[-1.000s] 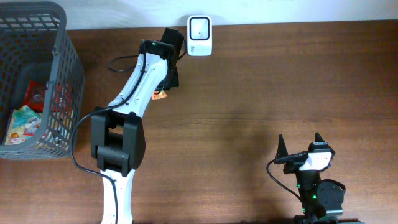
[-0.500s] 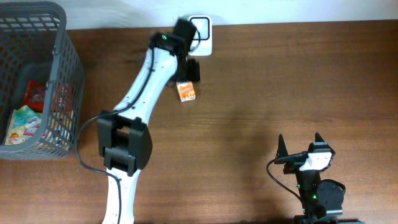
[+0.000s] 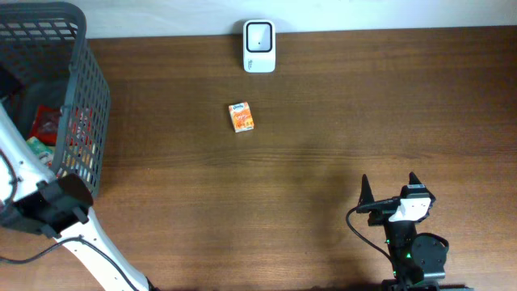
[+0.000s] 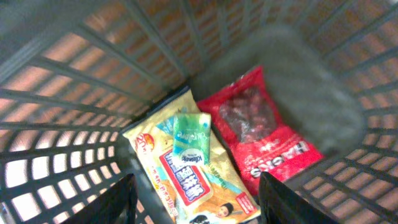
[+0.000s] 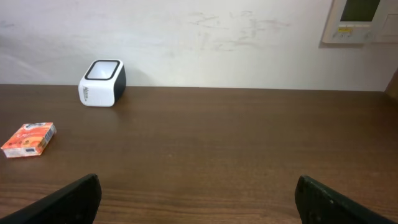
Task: Scan the item barcode
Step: 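Pick orange tissue box from basket with left gripper, place on table, then pick green tissue pack from basket with left gripper, place beside orange box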
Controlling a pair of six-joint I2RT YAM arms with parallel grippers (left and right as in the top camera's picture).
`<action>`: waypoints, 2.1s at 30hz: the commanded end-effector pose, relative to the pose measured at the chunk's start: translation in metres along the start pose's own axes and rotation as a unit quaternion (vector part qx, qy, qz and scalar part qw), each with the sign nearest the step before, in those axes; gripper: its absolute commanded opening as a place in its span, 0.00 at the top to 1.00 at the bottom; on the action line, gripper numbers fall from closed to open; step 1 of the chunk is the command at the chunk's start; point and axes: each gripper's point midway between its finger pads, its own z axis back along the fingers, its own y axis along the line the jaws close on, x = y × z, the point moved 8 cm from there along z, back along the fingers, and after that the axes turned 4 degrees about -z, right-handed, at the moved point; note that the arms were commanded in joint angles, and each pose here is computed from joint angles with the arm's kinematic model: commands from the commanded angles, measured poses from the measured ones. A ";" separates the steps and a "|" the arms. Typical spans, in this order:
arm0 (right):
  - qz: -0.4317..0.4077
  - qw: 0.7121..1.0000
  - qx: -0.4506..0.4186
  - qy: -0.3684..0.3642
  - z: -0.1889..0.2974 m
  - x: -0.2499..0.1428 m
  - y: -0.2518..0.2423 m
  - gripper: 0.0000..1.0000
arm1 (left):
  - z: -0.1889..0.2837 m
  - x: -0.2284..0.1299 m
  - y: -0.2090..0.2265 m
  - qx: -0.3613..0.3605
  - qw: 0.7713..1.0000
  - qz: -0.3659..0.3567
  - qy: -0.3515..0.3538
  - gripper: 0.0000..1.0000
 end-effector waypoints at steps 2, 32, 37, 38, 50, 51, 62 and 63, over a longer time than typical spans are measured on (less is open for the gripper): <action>-0.002 1.000 -0.001 0.003 0.000 -0.003 0.000 0.01 | -0.071 -0.026 -0.014 0.083 0.992 -0.023 0.089 0.42; -0.002 1.000 -0.001 0.003 0.000 -0.003 0.000 0.01 | 0.227 -0.095 -0.106 -0.374 0.907 -0.143 -0.130 1.00; -0.002 1.000 -0.001 0.002 0.000 -0.003 0.000 0.01 | 0.213 -0.234 -0.257 -0.411 0.848 -0.336 -0.007 1.00; -0.002 1.000 -0.001 0.003 0.000 -0.003 0.000 0.01 | 0.200 -0.260 -0.283 -0.406 0.838 -0.363 0.008 1.00; -0.002 1.000 -0.001 0.003 0.000 -0.003 0.000 0.02 | 0.061 -0.374 -0.393 -0.260 0.862 -0.431 0.056 0.52; -0.002 1.000 -0.001 0.003 0.000 -0.003 0.000 0.01 | 0.085 -0.349 -0.387 -0.274 0.865 -0.419 0.039 0.51; -0.002 1.000 -0.001 0.003 0.000 -0.003 0.000 0.02 | 0.192 -0.056 -0.071 -0.239 0.956 -0.093 -0.143 0.01; -0.002 1.000 -0.001 0.003 0.000 -0.003 0.000 0.02 | 0.180 -0.047 -0.047 -0.217 0.965 -0.060 -0.131 0.01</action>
